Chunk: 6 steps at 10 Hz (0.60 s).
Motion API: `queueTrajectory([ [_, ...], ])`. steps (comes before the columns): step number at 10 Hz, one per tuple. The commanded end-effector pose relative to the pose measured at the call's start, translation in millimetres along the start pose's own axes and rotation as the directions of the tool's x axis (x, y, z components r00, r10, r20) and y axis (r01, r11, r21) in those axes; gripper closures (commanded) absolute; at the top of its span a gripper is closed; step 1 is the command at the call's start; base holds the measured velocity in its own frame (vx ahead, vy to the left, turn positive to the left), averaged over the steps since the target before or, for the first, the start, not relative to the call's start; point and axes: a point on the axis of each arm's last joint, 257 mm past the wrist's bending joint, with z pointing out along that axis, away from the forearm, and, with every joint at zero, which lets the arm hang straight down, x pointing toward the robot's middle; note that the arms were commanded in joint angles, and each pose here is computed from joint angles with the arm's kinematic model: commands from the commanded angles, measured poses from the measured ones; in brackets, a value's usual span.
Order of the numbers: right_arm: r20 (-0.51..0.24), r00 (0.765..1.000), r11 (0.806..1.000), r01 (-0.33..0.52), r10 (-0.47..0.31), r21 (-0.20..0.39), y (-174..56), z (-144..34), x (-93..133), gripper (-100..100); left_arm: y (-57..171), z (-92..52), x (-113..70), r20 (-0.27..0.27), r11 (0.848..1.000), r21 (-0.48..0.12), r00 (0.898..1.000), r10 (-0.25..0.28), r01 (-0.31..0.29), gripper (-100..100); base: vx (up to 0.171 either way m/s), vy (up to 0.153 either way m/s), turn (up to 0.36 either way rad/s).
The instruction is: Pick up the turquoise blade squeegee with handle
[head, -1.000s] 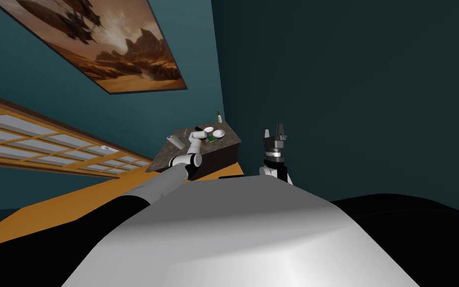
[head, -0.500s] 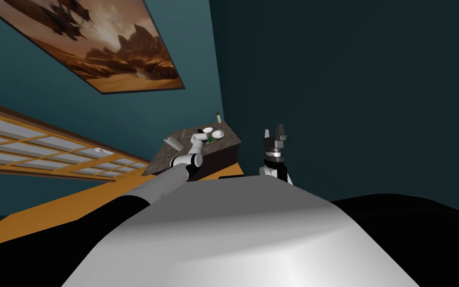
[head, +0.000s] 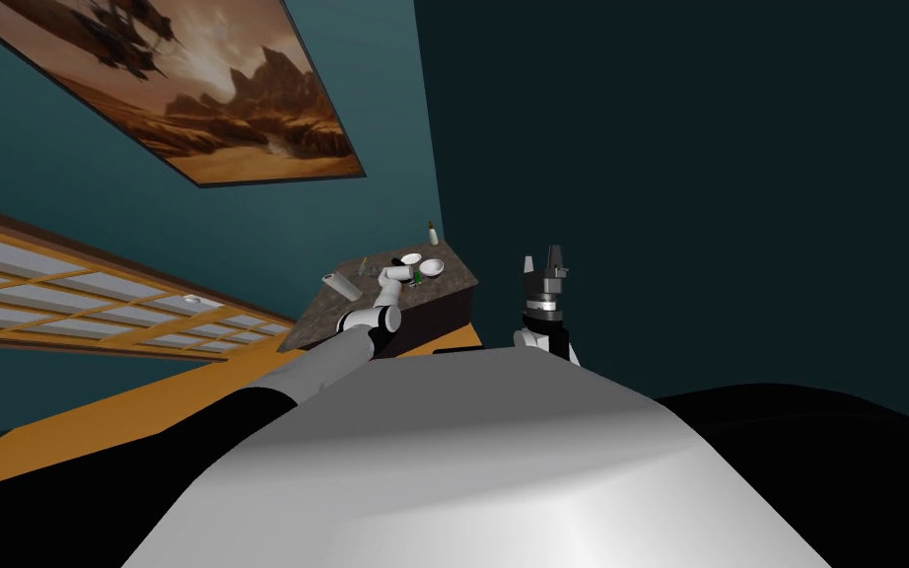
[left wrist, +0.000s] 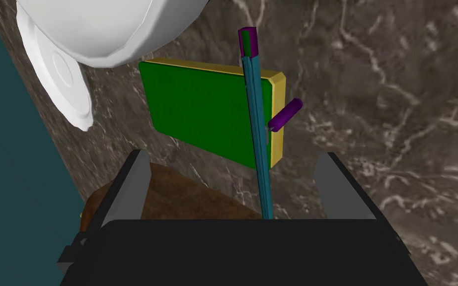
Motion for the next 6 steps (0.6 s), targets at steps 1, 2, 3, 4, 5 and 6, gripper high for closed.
queueTrajectory([
  [1, 0.0, 1.0, 1.0, 0.0, 0.0, 0.0, 0.0, 0.0, 0.0, 0, 0.0, 0.0, 0.0, 0.0, 1.0, 0.0, 1.0, 0.0, 0.0, 100, 0.006, 0.0, 0.0],
  [2, 0.0, 1.0, 1.0, 0.0, 0.0, 0.0, 0.0, 0.0, 0.0, 0, 0.0, 0.0, 0.0, 0.0, 1.0, 0.0, 1.0, 0.0, 0.0, 100, -0.006, -0.002, 0.01],
  [3, 0.0, 1.0, 1.0, 0.0, 0.0, 0.0, 0.0, 0.0, 0.0, 0, 3.7, 1.0, 0.3, 0.0, 1.0, -0.008, 1.0, -0.001, 0.001, 100, 0.0, 0.0, 0.0],
  [4, 0.0, 1.0, 1.0, 0.0, 0.0, 0.0, 0.0, 0.0, 0.0, 0, 2.4, 0.6, 0.2, 0.0, 1.0, -0.005, 1.0, -0.001, 0.001, 100, 0.0, 0.0, 0.0],
  [5, 0.0, 1.0, 1.0, 0.0, 0.0, 0.0, 0.0, 0.0, 0.0, 0, 2.5, 0.7, 0.2, 0.0, 1.0, -0.006, 1.0, -0.001, 0.001, 100, 0.0, 0.0, 0.0],
  [6, 0.0, 1.0, 1.0, 0.0, 0.0, 0.0, 0.0, 0.0, 0.0, 0, 2.5, 0.7, 0.2, 0.0, 1.0, -0.006, 1.0, -0.001, 0.001, 0, 0.0, 0.0, 0.0],
])
